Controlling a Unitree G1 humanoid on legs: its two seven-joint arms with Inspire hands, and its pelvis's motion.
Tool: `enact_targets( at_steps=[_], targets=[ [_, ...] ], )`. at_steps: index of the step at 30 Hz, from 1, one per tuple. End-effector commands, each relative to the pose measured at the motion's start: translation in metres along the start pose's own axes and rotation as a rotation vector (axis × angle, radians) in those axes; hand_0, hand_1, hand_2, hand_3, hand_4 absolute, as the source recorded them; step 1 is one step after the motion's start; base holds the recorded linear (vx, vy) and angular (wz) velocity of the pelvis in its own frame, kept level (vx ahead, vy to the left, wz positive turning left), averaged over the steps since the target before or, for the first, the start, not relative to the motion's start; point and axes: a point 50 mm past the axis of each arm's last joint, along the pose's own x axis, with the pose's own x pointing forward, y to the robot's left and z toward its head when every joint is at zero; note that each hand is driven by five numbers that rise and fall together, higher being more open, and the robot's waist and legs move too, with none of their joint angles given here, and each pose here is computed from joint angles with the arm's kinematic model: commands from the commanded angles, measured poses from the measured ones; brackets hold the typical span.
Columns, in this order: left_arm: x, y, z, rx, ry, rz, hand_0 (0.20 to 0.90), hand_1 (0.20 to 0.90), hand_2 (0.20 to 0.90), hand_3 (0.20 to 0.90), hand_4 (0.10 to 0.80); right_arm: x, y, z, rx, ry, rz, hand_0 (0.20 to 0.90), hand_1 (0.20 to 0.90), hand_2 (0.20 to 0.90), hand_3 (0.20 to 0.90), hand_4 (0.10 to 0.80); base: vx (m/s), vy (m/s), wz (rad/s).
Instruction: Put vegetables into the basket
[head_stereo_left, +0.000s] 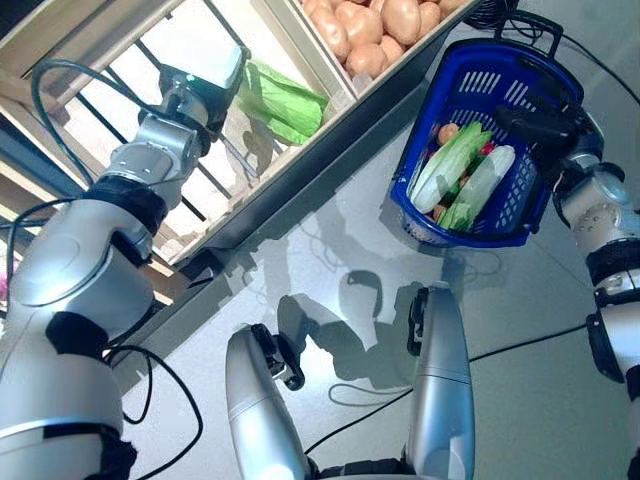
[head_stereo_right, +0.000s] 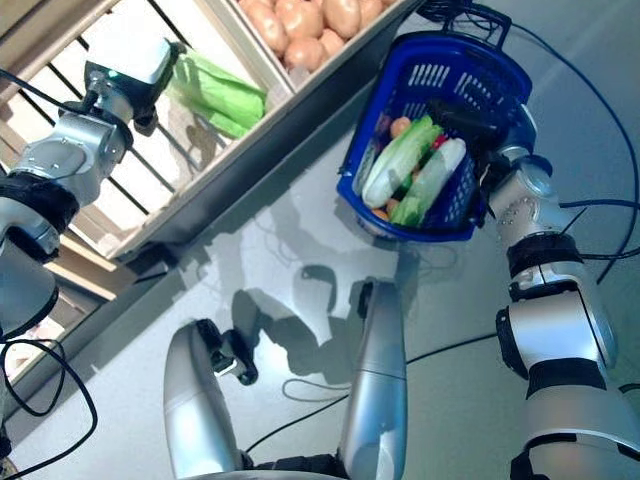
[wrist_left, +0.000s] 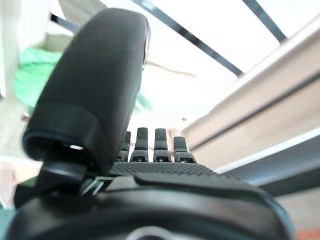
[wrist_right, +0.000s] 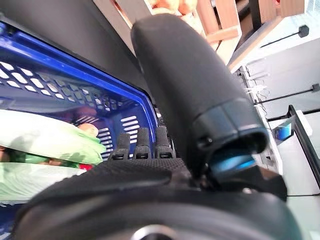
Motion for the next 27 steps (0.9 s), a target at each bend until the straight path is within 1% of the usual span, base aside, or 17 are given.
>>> enact_targets(
  at_steps=[1,5,8,14,21,26,27],
  targets=[
    [0.004,0.051,-0.044,0.054,0.181,0.183,0.9,0.9,0.9,0.9,0.8,-0.002,0.018,0.006,0.069,-0.143,0.1,0.9,0.9,0.9,0.9,0.8,0.0,0.0,0.0],
    [0.003,0.066,-0.049,0.084,0.19,0.313,0.9,0.9,0.9,0.9,0.8,-0.007,0.025,0.004,0.054,-0.166,0.153,0.9,0.9,0.9,0.9,0.8,-0.051,0.013,-0.05],
    [0.001,0.072,-0.052,0.1,0.202,0.402,0.9,0.9,0.9,0.9,0.8,-0.011,0.023,0.0,0.06,-0.161,0.172,0.9,0.9,0.9,0.9,0.8,-0.027,0.01,-0.14],
    [0.001,0.069,-0.052,0.12,0.205,0.379,0.9,0.9,0.9,0.9,0.8,-0.018,0.02,-0.01,0.084,-0.149,0.186,0.9,0.9,0.9,0.9,0.8,-0.008,0.008,-0.1],
    [0.003,0.06,-0.04,0.116,0.155,0.341,0.9,0.9,0.9,0.9,0.8,-0.021,0.027,-0.016,0.094,-0.14,0.221,0.9,0.9,0.9,0.9,0.8,0.0,0.0,-0.03],
    [0.002,0.05,-0.039,0.093,0.152,0.276,0.9,0.9,0.9,0.9,0.8,-0.024,0.03,-0.019,0.117,-0.137,0.228,0.9,0.9,0.9,0.9,0.8,0.0,0.0,0.0],
    [0.002,0.046,-0.04,0.083,0.165,0.23,0.9,0.9,0.9,0.9,0.8,-0.025,0.03,-0.02,0.13,-0.137,0.231,0.9,0.9,0.9,0.9,0.8,0.0,0.0,0.0]
  ],
)
